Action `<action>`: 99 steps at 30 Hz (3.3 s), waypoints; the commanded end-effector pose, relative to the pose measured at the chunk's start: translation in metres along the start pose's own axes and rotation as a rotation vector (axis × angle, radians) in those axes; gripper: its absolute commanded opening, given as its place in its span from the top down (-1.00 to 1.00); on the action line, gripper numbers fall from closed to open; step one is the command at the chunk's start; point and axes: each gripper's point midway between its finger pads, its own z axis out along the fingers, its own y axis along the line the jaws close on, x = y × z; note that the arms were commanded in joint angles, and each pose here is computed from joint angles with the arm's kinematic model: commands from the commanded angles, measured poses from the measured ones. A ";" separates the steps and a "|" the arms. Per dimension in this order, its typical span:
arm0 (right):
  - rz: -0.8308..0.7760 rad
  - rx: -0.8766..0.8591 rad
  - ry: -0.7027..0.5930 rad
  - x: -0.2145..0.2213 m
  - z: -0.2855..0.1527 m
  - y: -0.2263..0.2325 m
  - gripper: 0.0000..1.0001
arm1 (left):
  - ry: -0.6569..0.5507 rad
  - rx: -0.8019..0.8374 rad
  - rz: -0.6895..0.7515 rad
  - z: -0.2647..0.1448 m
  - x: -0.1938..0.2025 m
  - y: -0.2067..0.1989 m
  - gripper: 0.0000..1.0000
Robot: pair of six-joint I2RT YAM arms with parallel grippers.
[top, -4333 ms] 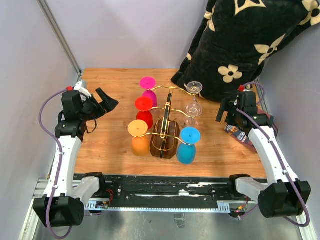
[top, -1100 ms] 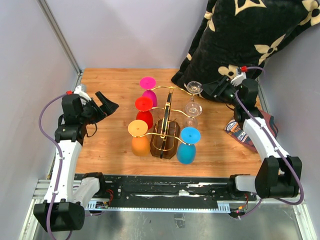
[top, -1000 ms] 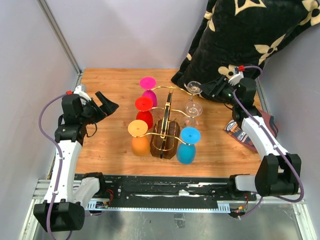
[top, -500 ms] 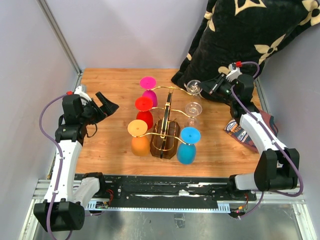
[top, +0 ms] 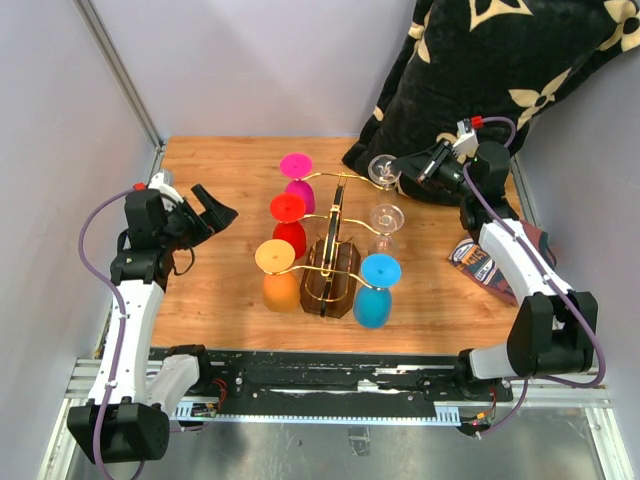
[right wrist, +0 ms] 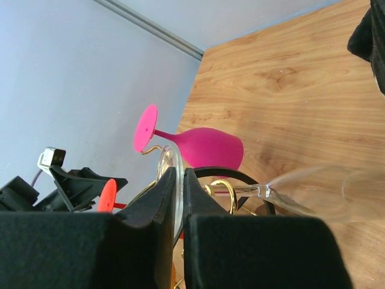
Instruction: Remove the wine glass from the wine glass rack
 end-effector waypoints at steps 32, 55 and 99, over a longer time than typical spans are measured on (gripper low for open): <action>0.023 -0.071 0.105 0.020 0.002 0.033 0.99 | -0.013 0.012 0.012 -0.006 0.000 -0.001 -0.99; -0.413 -0.050 0.020 -0.065 0.021 0.085 0.99 | -0.022 -0.008 0.030 -0.005 -0.008 -0.001 -0.99; -1.756 -0.933 0.259 0.180 -0.005 0.288 0.99 | -0.012 0.577 0.027 -0.054 -0.114 -0.174 -0.99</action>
